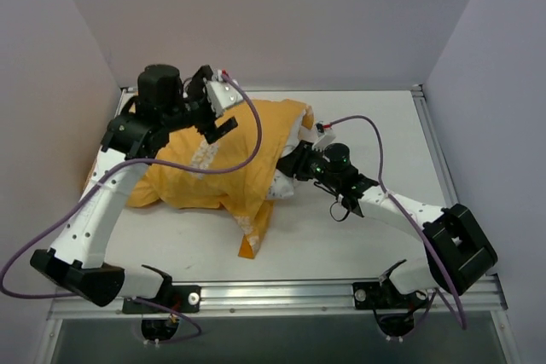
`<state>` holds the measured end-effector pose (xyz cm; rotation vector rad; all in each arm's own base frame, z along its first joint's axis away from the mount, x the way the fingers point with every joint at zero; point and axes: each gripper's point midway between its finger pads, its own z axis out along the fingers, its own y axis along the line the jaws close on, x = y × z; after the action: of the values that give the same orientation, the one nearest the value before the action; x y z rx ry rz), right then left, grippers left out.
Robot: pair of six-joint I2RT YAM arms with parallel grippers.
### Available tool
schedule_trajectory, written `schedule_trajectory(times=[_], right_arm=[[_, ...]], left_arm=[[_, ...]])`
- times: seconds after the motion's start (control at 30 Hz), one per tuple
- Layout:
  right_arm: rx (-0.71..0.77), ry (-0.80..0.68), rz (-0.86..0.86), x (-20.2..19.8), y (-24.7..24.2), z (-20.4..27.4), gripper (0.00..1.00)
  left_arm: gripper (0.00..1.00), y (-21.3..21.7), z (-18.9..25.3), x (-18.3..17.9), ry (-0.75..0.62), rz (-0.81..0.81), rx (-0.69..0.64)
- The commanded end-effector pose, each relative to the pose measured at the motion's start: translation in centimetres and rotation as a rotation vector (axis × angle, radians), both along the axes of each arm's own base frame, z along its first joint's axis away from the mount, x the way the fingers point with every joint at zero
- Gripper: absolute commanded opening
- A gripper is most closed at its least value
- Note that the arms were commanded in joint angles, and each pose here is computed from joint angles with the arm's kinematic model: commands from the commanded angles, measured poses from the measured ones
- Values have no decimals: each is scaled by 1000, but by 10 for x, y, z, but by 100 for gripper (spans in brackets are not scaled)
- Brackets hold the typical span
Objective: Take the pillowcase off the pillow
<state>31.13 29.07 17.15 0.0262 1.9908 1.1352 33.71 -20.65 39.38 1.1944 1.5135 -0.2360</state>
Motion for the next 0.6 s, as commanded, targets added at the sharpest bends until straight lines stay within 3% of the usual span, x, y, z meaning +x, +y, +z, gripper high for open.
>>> schedule_trajectory(times=[0.0, 0.07, 0.17, 0.33, 0.37, 0.4, 0.43, 0.53, 0.57], right_arm=[[150, -78, -2, 5, -7, 32, 0], [110, -52, -7, 6, -10, 11, 0], [89, -22, -8, 6, -10, -6, 0], [78, -3, -6, 3, -11, -16, 0], [78, -4, -9, 2, -12, -16, 0], [75, -2, -19, 2, -15, -17, 0], [67, -1, -24, 2, -18, -18, 0], [50, 1, -40, 3, -26, -20, 0], [47, 4, -46, 4, -29, -21, 0]], left_arm=[[94, 50, -133, -30, 105, -154, 484], [94, 59, -144, -30, 11, -167, 551], [94, 67, -180, -26, 76, -166, 617], [95, 68, -192, -2, 68, -93, 633], [89, 69, -193, -1, 69, -92, 634], [50, 70, -193, -2, 78, -92, 630], [33, 68, -192, -3, 84, -99, 615], [2, 74, -194, -8, 110, -99, 615], [2, 76, -195, -9, 109, -102, 626]])
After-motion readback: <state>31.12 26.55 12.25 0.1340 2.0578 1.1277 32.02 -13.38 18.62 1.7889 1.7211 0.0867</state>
